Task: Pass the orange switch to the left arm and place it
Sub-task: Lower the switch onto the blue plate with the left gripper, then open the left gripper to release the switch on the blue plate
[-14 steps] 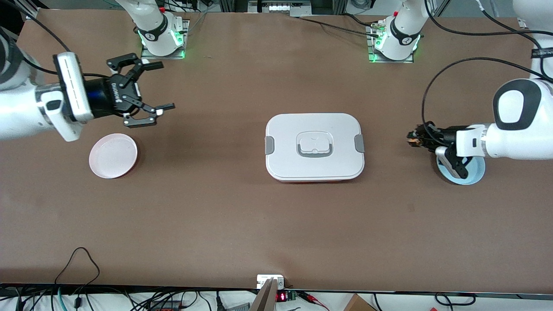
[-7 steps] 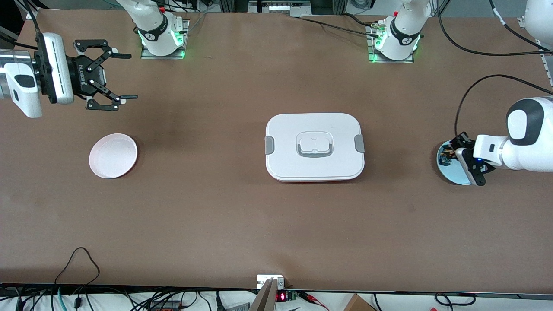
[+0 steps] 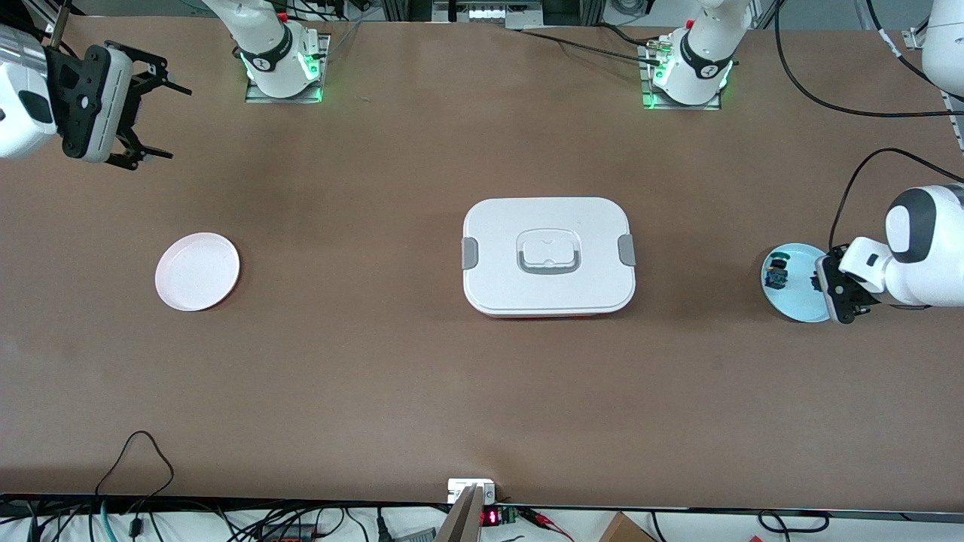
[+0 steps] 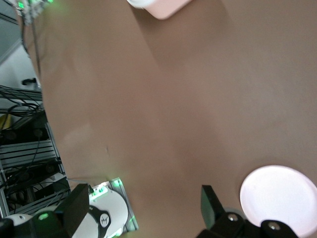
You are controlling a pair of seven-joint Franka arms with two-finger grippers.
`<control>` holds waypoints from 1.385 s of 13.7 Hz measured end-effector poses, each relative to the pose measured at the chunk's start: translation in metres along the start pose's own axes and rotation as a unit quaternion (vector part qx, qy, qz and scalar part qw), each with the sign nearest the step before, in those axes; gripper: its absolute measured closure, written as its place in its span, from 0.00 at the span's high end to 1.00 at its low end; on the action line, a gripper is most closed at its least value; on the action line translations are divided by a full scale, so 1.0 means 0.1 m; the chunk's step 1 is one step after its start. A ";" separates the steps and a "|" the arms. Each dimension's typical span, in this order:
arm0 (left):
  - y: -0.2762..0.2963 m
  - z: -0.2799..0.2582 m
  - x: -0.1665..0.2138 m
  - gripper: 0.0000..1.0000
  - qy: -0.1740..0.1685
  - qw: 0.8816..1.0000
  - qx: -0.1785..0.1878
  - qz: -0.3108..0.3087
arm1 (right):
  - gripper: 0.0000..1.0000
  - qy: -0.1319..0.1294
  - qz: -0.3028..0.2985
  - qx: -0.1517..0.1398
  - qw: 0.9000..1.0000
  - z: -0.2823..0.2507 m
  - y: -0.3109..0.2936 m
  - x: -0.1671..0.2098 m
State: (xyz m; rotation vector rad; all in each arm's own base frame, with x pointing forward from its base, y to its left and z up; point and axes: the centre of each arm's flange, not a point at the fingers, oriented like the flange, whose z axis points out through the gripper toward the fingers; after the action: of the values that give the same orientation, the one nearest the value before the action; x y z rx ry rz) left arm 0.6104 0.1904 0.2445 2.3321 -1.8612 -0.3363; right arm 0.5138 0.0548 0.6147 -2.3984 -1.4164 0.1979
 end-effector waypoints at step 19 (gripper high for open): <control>-0.17 0.65 -0.16 0.34 0.029 0.991 0.021 0.130 | 1.00 -0.054 0.252 -0.172 0.951 0.20 0.23 0.23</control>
State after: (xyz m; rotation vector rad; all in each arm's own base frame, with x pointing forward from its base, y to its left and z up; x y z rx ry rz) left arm 0.6067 0.2118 0.1792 2.0641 -2.1288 -0.1959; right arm 0.5384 0.0687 0.5891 -3.0529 -0.9057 0.2233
